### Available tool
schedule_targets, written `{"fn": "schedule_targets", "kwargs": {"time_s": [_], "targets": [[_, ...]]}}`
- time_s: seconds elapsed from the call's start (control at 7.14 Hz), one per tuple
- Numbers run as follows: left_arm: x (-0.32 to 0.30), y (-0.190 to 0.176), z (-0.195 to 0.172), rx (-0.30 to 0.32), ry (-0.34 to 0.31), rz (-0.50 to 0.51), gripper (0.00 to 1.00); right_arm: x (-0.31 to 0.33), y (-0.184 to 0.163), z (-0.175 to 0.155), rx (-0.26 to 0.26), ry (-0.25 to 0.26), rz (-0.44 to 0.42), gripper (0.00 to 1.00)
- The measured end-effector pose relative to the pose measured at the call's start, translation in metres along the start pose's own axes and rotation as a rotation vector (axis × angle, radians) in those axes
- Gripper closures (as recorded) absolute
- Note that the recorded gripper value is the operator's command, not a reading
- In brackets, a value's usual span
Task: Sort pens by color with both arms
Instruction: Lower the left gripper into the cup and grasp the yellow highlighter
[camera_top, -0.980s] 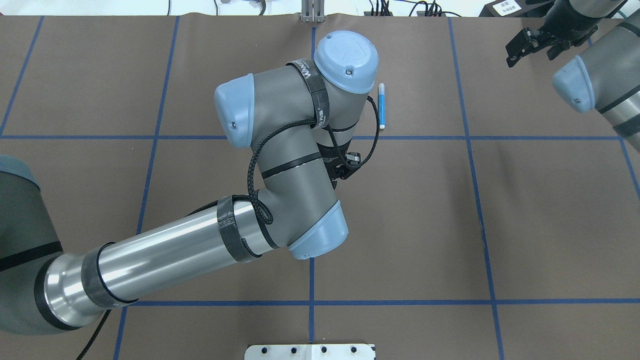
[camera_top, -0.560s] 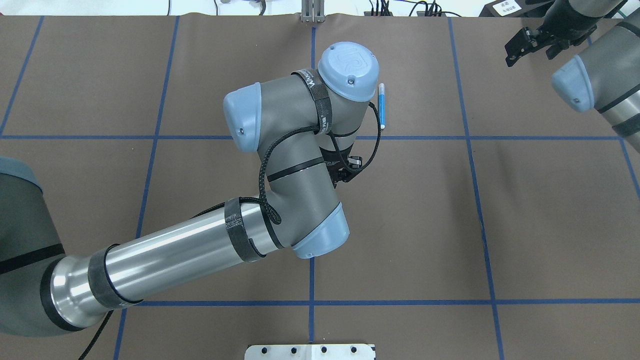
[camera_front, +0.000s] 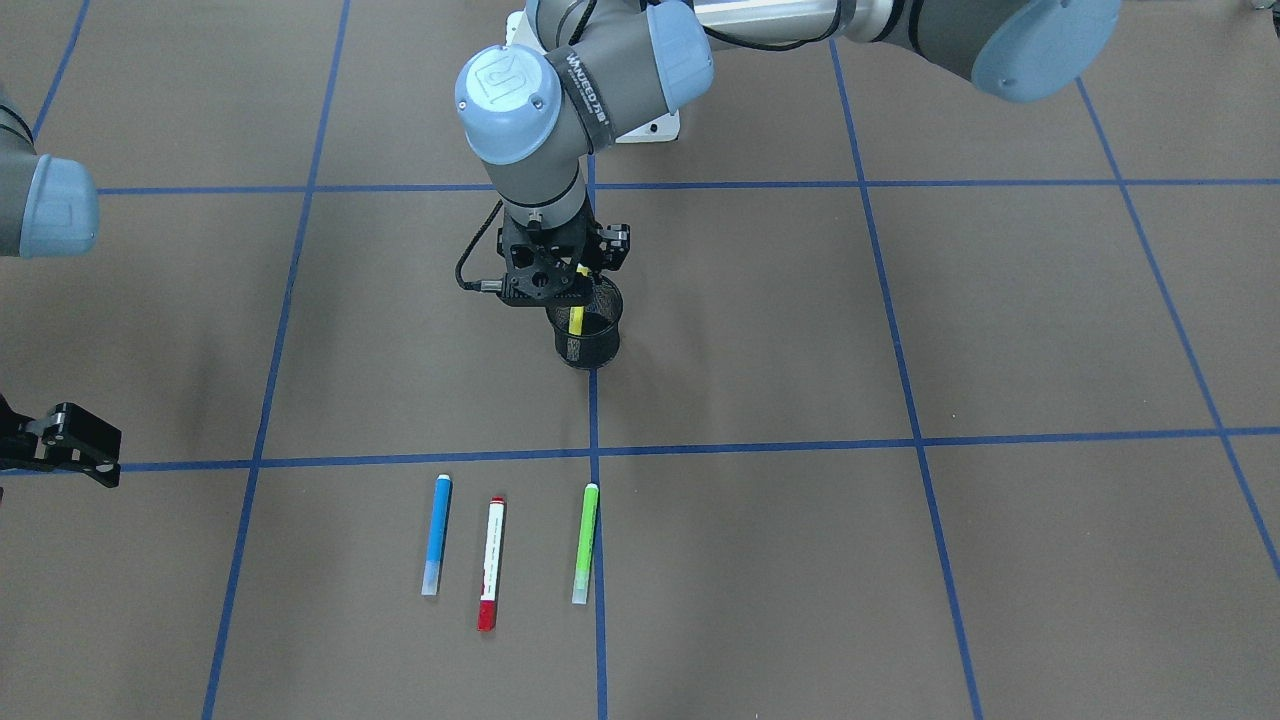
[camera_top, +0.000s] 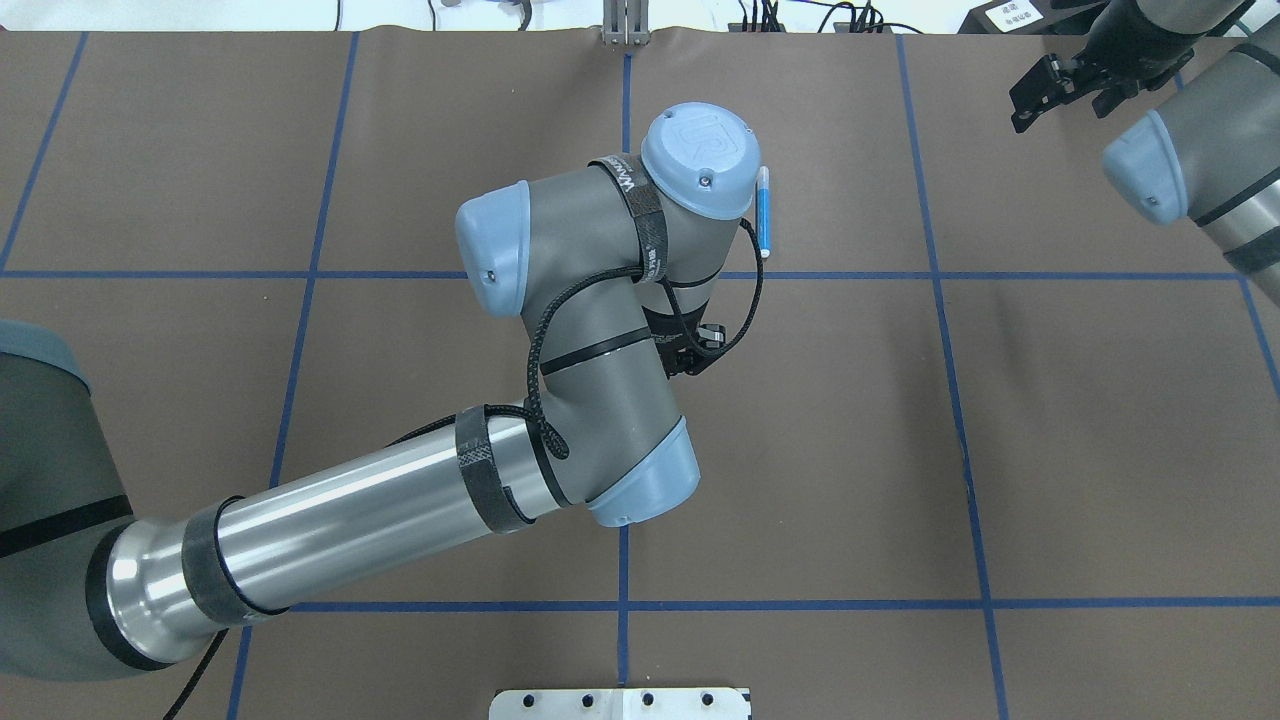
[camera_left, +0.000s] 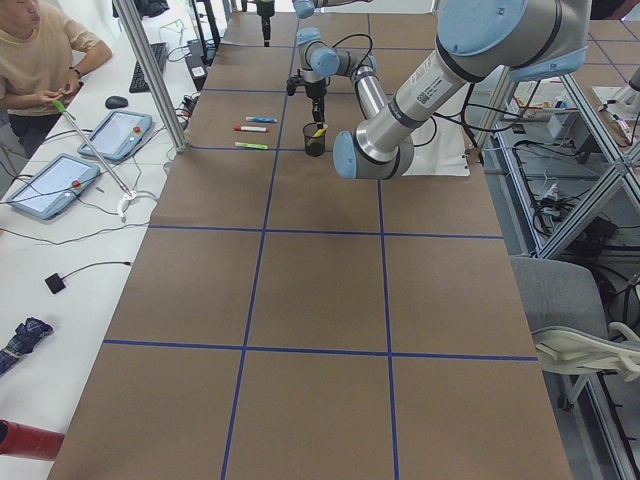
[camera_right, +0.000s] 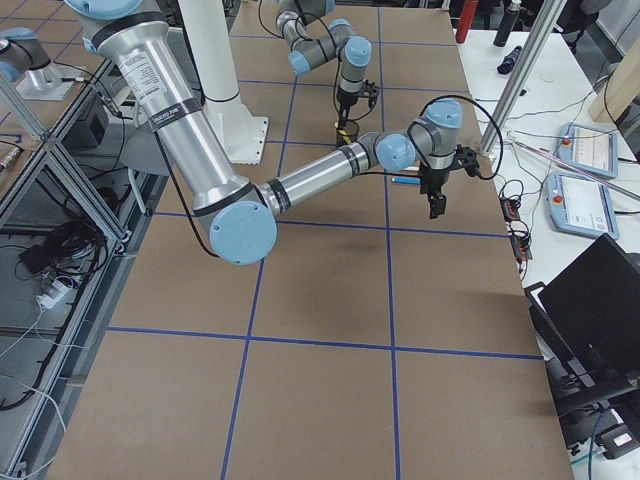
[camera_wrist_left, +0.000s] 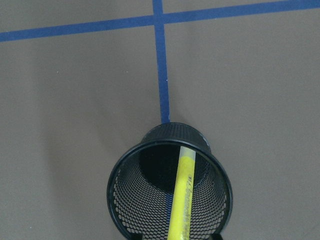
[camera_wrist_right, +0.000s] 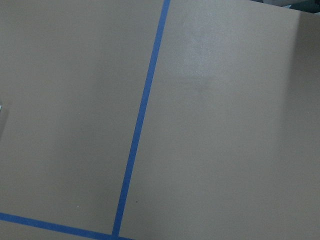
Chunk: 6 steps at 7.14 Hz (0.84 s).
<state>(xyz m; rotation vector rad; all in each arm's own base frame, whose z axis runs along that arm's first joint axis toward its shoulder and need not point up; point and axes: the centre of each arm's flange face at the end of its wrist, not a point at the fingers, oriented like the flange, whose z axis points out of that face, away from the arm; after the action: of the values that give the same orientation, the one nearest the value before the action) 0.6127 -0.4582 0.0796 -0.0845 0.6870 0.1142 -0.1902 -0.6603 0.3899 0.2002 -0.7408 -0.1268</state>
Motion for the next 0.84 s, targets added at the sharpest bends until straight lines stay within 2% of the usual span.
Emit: {"fn": "schedule_targets", "kwargs": {"time_s": [0.84], "targets": [[0.0005,0.0054,0.0090,-0.010,-0.007,0.003,0.54,-0.0029,0.0006,0.0023,-0.003,0.000,-0.003,0.00]]}}
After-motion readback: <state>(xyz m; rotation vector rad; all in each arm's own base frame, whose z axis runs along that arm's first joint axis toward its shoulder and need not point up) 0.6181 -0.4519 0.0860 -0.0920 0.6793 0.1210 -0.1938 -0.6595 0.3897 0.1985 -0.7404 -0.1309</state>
